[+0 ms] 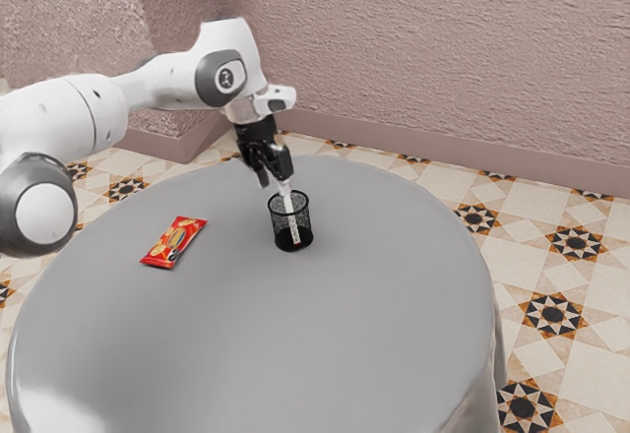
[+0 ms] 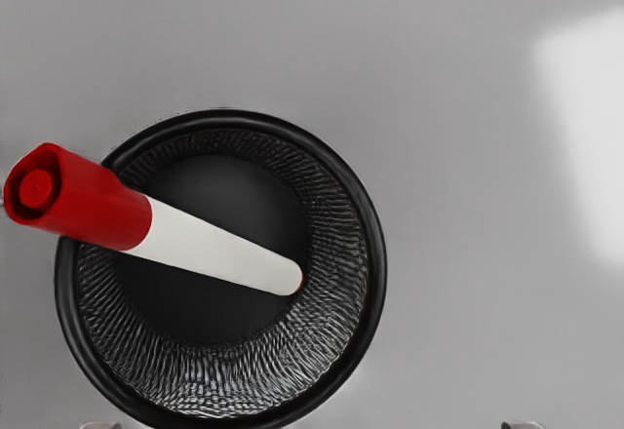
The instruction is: Take the marker out of the pen holder and place it to the left of the pen holder.
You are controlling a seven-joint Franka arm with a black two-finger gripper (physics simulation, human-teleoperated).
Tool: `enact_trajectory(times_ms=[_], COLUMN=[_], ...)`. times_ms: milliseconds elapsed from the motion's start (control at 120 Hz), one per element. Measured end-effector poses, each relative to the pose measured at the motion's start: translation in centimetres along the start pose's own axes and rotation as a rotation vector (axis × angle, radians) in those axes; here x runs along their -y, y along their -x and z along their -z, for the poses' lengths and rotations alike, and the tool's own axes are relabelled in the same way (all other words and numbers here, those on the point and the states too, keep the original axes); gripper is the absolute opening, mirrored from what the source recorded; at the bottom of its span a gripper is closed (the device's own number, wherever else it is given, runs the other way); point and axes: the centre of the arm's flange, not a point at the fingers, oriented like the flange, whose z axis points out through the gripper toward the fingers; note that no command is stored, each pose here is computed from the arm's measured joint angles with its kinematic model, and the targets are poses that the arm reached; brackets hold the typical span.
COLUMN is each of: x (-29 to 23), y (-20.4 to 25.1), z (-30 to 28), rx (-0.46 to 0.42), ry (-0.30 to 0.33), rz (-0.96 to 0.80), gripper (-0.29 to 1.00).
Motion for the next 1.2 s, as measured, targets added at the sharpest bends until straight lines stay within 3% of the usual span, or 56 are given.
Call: enact_trajectory(times_ms=[167, 358, 1200], x=[1.3, 2.8, 2.9], y=[-1.0, -1.7, -2.5], z=[-0.8, -1.2, -2.5], rx=[-0.063, -0.121, -0.164], ry=[-0.014, -0.030, -0.036], rz=[0.005, 0.014, 0.007], gripper=[0.36, 0.32, 0.12])
